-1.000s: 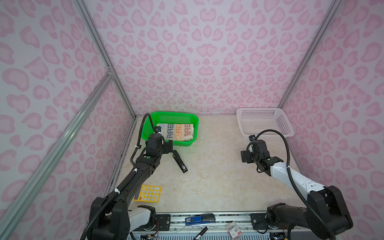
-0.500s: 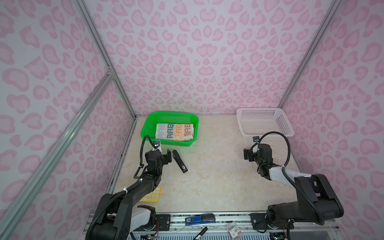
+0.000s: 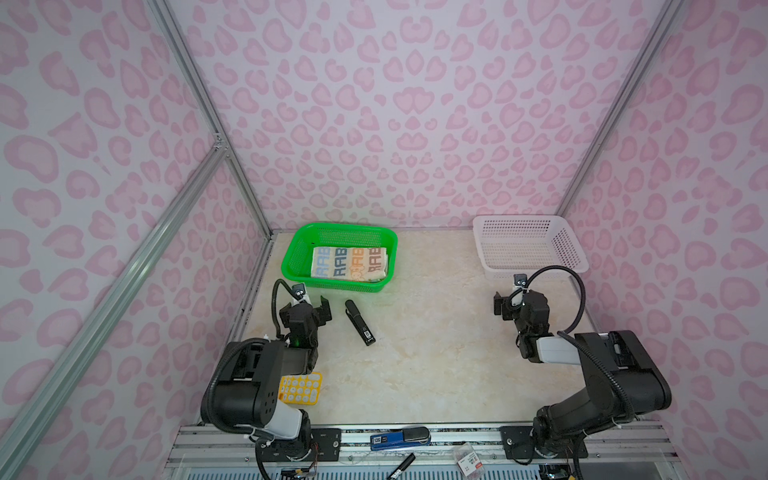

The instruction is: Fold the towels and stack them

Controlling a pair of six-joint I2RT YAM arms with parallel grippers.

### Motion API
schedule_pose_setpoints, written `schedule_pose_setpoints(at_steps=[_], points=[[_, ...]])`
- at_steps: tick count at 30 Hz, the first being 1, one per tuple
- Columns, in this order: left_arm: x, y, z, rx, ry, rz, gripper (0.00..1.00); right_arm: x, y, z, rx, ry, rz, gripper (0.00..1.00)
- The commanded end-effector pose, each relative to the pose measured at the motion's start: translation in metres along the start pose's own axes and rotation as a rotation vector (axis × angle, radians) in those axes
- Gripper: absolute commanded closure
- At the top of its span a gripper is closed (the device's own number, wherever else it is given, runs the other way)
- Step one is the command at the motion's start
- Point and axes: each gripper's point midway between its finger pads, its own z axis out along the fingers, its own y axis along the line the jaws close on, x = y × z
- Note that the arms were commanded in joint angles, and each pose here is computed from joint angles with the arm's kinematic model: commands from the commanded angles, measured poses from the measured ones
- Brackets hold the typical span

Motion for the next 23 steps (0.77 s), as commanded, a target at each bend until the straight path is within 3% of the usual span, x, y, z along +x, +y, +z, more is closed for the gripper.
schedule_pose_setpoints(at_steps=[1, 6, 23], points=[[-0.028, 0.001, 0.004, -0.008, -0.08, -0.076, 0.0, 0.0, 0.0, 0.0, 0.002, -0.018, 0.021, 0.01], [-0.027, 0.013, 0.019, -0.045, -0.008, -0.123, 0.02, -0.001, 0.0, -0.001, 0.001, -0.016, 0.022, 0.01], [-0.028, 0.011, 0.02, -0.029, -0.009, -0.119, 0.02, -0.001, 0.001, -0.001, -0.002, -0.021, 0.017, 0.01]])
